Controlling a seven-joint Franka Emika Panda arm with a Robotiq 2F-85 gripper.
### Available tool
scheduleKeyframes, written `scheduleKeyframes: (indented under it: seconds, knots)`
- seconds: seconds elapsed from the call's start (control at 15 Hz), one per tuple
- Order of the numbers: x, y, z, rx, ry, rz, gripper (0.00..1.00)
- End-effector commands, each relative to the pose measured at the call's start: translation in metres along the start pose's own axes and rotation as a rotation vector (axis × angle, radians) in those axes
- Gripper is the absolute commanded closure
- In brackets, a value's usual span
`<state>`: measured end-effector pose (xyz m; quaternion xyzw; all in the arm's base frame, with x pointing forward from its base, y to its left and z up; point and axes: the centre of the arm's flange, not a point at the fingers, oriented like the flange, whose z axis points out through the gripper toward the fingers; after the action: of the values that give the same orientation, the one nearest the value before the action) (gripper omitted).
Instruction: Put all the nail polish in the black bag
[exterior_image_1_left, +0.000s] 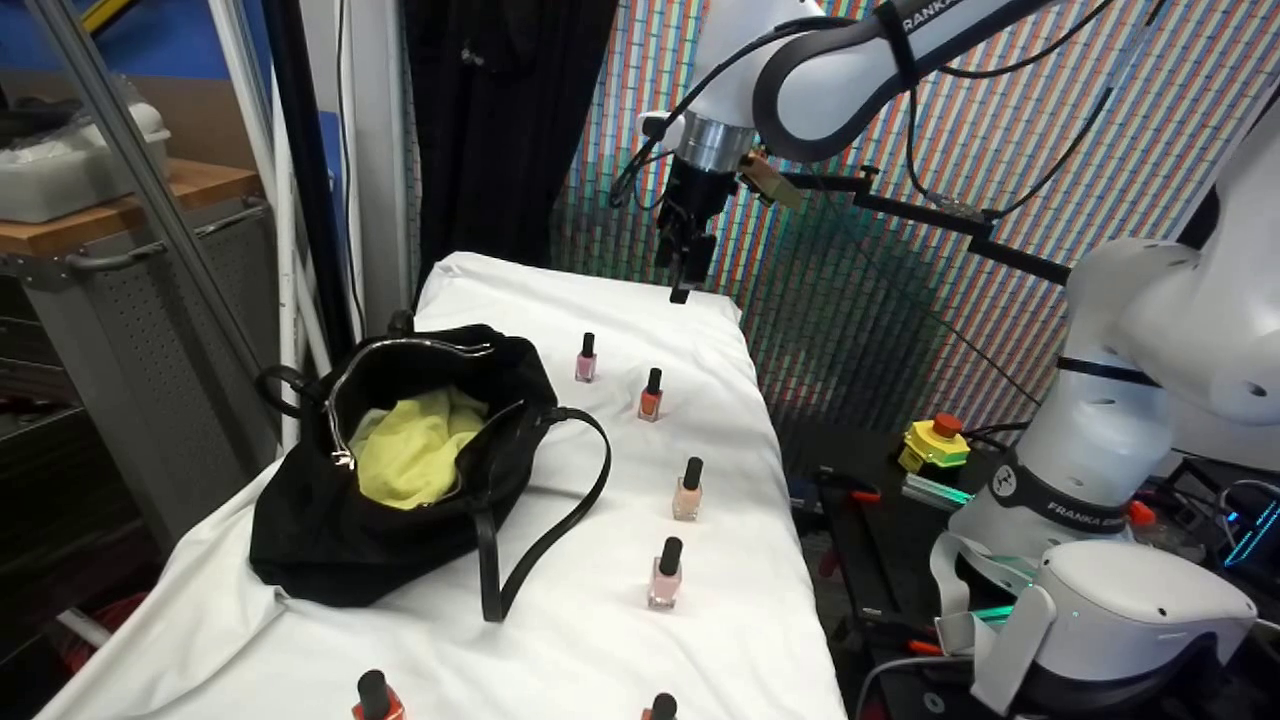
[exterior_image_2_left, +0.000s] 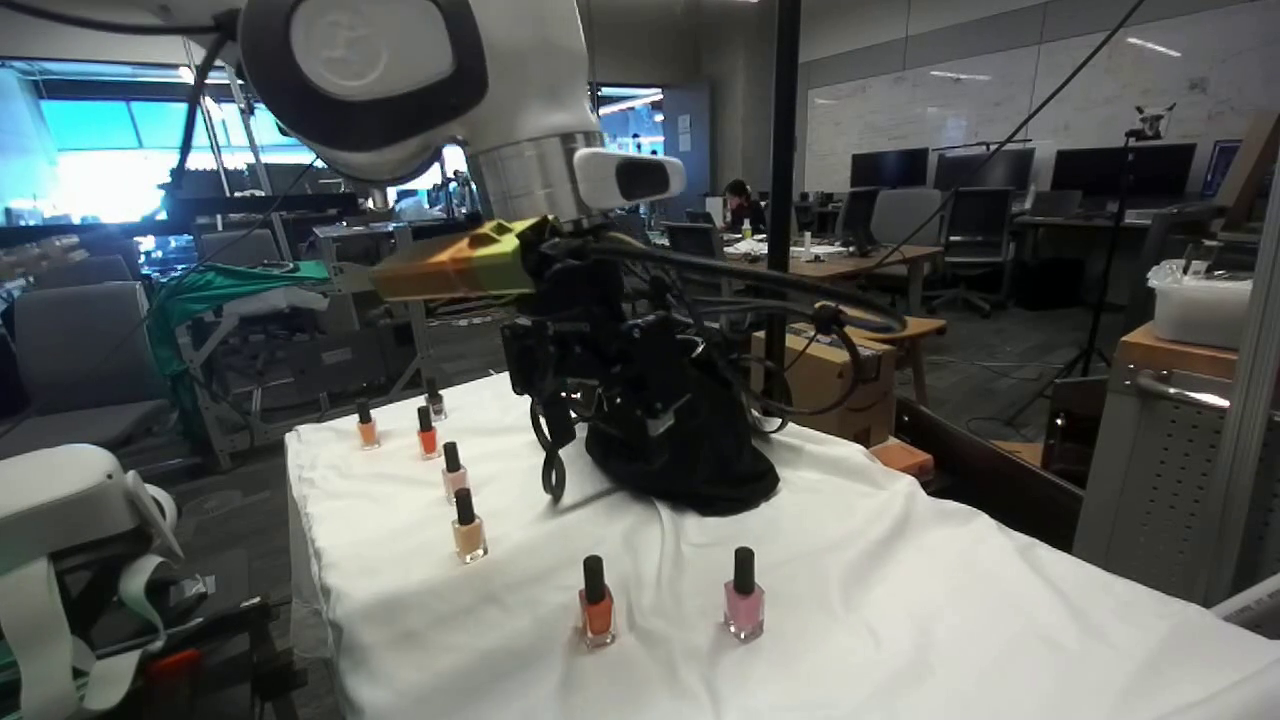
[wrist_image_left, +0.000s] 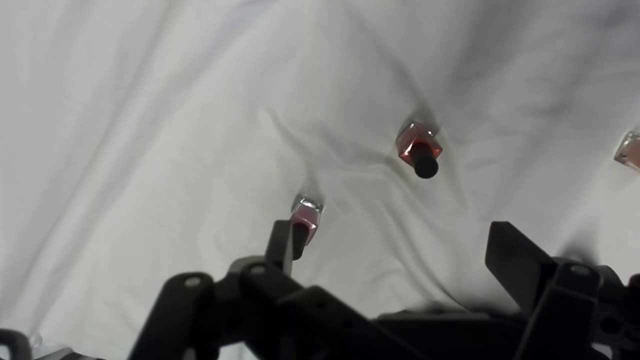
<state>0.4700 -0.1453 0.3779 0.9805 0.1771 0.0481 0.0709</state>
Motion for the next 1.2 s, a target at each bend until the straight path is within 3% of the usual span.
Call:
scheduleKeyframes:
  seconds: [0.0,0.47,0.93,1.13]
  knots:
    - [0.026,0.016,0.026,-0.021,0.013,-0.035,0.00]
    - [0.055,0.036,0.074,-0.026,0.007,0.040,0.00]
    - [0.073,0.047,0.112,0.055,-0.010,0.182,0.00]
    - [0.077,0.048,0.123,0.049,-0.018,0.225,0.00]
